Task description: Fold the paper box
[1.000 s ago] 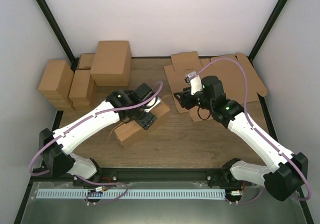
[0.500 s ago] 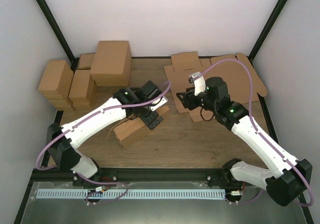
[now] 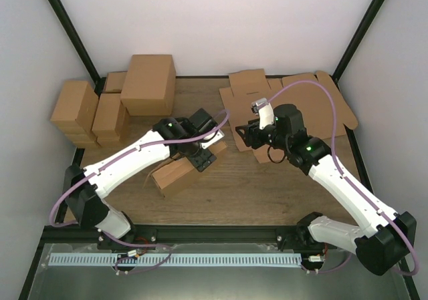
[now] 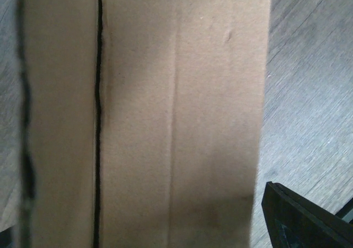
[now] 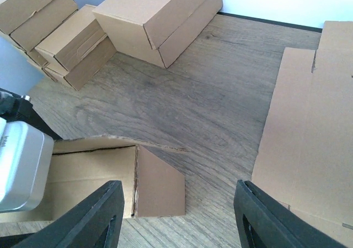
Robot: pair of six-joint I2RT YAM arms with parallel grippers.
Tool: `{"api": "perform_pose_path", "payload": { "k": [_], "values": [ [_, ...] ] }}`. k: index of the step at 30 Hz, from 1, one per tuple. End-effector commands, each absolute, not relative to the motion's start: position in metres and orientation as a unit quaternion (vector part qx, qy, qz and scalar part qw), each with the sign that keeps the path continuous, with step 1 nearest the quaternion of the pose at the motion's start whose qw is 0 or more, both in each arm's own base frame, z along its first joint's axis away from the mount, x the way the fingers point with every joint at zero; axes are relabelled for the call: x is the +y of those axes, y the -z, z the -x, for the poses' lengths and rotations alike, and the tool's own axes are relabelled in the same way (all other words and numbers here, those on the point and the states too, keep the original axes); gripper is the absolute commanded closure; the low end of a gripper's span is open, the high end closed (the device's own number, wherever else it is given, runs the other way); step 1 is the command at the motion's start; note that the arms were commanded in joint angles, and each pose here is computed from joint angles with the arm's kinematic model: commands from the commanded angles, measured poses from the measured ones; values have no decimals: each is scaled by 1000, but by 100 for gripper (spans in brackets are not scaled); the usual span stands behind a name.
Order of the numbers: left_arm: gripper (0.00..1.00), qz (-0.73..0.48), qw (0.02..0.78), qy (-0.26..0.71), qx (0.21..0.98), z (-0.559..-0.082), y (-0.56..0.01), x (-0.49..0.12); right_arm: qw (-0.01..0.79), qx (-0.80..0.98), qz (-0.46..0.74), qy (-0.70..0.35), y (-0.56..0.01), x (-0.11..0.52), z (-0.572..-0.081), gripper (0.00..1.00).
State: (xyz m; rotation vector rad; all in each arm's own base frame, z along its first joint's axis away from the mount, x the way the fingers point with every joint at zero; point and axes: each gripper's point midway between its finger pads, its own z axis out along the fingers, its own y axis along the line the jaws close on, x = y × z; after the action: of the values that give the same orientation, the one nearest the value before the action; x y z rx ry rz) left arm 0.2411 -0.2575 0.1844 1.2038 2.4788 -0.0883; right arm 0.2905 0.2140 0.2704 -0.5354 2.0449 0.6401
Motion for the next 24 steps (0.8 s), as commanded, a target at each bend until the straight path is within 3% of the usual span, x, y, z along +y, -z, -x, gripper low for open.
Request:
{"api": "perform_pose_path", "payload": {
  "k": [1, 11, 24],
  "values": [
    [19, -438, 186, 18, 879, -244, -182, -259, 457, 824, 212, -260, -277, 211, -291, 43],
    [37, -437, 207, 4, 875, -252, -189, -259, 455, 826, 209, -260, -276, 210, -291, 43],
    [36, -531, 230, 91, 810, -234, -205, -314, 433, 814, 229, -312, -262, 215, -259, 43]
  ]
}}
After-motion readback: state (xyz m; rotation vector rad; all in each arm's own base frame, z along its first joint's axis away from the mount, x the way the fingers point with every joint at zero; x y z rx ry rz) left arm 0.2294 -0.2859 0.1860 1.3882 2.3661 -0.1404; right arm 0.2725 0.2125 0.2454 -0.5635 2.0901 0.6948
